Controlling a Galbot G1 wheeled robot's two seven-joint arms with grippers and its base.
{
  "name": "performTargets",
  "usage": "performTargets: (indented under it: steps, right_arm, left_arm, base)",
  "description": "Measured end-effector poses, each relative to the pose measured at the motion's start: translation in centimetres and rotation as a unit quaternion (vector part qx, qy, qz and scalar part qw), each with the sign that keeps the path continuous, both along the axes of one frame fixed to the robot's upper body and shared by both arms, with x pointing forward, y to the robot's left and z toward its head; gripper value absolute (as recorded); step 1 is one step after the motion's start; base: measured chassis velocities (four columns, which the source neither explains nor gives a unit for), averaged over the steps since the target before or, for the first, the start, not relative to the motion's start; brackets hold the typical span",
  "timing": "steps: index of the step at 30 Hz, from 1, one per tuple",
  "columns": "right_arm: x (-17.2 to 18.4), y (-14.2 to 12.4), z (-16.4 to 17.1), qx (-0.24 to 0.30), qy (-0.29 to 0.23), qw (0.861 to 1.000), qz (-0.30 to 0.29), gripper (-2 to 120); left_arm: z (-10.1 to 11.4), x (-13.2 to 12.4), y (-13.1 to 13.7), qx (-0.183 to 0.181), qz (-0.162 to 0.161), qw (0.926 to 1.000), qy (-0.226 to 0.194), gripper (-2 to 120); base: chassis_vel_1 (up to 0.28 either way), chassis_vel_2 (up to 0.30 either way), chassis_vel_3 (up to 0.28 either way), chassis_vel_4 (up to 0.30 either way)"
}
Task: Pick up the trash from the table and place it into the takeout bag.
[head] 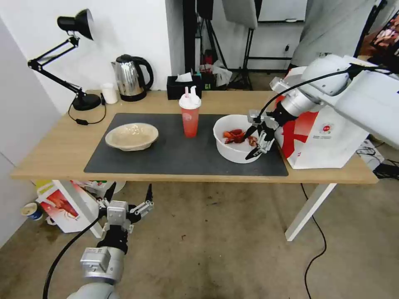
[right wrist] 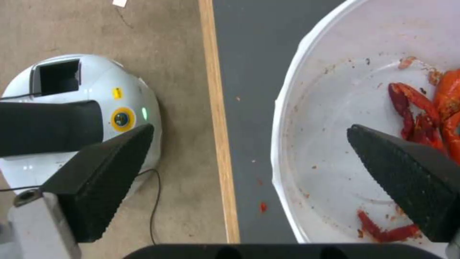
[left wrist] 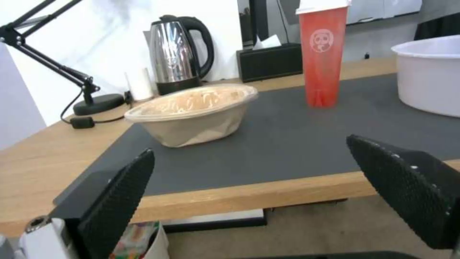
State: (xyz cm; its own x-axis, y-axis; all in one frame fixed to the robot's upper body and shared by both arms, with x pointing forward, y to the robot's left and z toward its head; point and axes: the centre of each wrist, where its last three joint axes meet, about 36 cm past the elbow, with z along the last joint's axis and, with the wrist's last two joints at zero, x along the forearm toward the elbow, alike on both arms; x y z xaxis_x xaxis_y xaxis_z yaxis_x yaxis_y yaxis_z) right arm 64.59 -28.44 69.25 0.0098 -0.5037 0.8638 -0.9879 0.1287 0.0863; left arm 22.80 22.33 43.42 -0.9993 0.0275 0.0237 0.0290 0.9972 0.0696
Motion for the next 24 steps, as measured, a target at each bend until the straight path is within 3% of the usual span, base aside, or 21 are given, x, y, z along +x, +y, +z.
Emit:
performTargets:
  steps: [24]
  right_arm:
    - [1.9, 1.1, -2.8, -0.015, 0.022, 1.000, 0.003, 100]
  left_arm:
    - [0.0, 0.0, 0.0, 0.000, 0.000, 1.0000, 0.000, 100]
  base:
    - [0.000, 0.000, 0.000, 0.000]
